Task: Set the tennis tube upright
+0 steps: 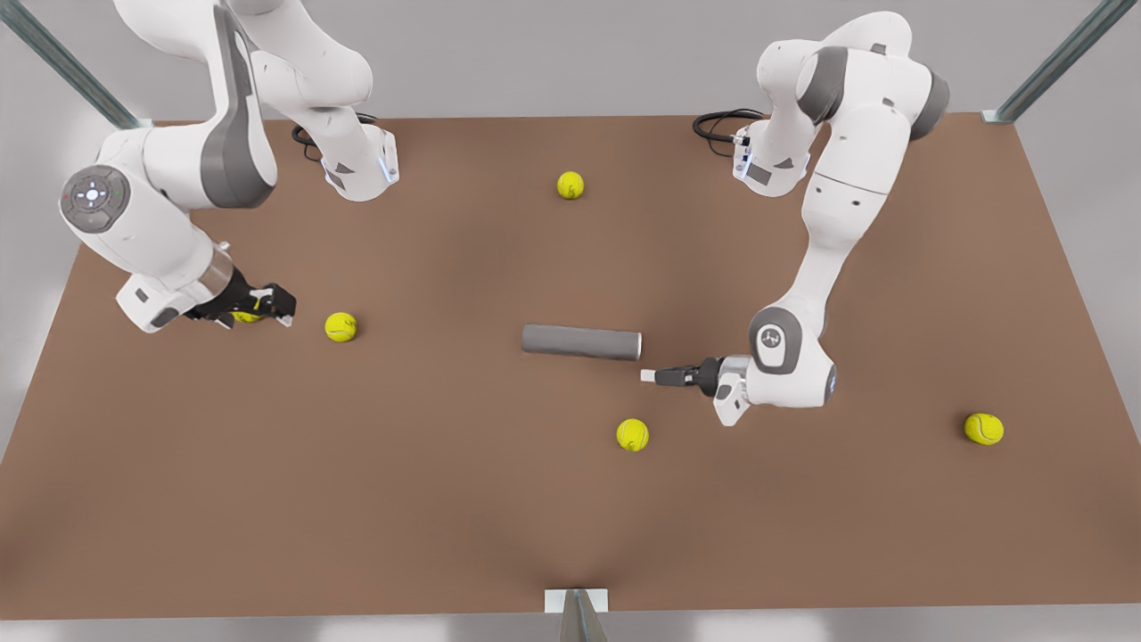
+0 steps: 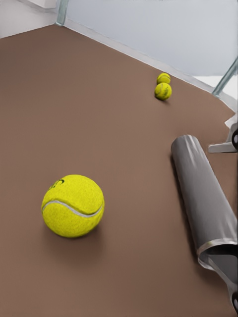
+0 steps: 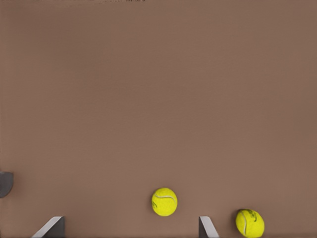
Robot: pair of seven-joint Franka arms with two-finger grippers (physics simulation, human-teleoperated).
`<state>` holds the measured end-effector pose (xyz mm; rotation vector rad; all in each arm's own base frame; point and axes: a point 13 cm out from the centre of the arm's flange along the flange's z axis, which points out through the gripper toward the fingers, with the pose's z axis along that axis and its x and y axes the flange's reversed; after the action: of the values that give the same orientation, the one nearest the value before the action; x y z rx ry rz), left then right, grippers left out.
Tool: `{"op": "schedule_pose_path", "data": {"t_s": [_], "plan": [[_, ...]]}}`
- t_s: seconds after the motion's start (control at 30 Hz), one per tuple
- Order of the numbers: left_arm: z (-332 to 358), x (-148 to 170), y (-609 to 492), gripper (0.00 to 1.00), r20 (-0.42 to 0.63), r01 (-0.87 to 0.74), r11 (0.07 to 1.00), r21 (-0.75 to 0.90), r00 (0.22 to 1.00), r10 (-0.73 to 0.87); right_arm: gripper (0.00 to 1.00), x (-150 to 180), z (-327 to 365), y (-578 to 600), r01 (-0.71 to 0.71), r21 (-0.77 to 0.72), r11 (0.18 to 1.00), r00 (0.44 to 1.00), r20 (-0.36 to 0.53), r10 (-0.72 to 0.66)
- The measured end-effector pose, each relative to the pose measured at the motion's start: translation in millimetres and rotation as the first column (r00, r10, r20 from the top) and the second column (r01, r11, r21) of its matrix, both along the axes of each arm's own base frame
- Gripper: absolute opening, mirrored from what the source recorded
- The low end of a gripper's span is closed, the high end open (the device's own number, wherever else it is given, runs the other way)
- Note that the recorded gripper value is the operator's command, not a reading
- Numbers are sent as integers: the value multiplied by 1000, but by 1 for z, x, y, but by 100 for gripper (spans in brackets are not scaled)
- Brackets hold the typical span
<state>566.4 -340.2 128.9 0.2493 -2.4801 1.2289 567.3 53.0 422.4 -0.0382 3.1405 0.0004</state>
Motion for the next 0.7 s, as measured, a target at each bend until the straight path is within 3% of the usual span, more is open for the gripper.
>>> {"op": "schedule_pose_path", "data": {"t_s": [0.3, 0.7], "plan": [[-26, -57, 5, 100, -8, -38, 999, -28, 999, 38, 100, 1, -3, 4, 54, 5, 999, 999, -3, -54], [-51, -77, -5, 100, 52, -53, 994, -91, 997, 58, 100, 1, -3, -18, 145, 24, 989, 989, -13, -145]]}}
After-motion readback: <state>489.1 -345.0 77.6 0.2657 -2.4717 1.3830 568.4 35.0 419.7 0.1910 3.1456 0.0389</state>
